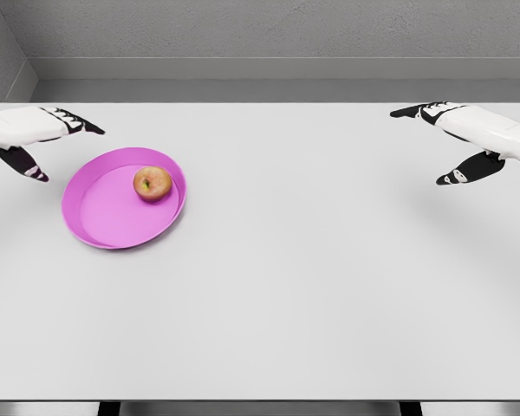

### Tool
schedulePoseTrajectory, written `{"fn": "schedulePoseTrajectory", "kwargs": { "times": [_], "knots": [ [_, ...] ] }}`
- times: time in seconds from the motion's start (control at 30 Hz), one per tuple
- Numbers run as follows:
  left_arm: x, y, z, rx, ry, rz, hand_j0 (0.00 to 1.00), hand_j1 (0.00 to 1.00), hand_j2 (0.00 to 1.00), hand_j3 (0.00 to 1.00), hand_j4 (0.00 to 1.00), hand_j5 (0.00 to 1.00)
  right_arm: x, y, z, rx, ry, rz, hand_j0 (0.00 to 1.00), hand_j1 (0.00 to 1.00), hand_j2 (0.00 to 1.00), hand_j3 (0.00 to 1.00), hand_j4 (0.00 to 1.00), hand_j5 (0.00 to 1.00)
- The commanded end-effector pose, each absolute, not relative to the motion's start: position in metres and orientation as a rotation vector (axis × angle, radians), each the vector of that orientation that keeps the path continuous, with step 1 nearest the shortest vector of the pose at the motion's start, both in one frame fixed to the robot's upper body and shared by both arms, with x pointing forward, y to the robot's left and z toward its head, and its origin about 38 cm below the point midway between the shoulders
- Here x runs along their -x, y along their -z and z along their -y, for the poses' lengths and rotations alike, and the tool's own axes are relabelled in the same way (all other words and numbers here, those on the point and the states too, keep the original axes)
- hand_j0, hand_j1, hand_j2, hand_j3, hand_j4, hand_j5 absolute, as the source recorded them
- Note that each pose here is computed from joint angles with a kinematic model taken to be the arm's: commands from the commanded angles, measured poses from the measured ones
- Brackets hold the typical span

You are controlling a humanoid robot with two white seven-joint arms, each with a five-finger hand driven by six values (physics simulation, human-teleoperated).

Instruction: Put the apple on the plate with both arms

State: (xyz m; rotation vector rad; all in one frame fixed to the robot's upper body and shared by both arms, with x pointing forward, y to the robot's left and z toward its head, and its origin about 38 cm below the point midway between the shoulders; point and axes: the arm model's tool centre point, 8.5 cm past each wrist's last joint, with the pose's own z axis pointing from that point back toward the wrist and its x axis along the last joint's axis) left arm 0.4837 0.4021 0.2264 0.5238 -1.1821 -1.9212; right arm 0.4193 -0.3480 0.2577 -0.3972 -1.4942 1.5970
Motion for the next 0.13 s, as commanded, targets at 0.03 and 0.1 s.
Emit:
{"fn": "schedulePoseTrajectory", "kwargs": {
  "times": [0.03,0.1],
  "knots": [
    [-0.4838,-0.2277,-0.4035,-0.525,1.912,1.185,1.00,1.00,1.00,1.00,1.00,1.00,-0.4193,-0.2581,0.3483,0.395,-1.593,1.496,1.00,1.00,1.00,1.00,1.00,1.00],
    [-0.4840,-0.2273,-0.4029,-0.524,1.915,1.183,1.00,1.00,1.00,1.00,1.00,1.00,-0.4193,-0.2581,0.3483,0.395,-1.593,1.496,1.00,1.00,1.00,1.00,1.00,1.00]
  ]
}}
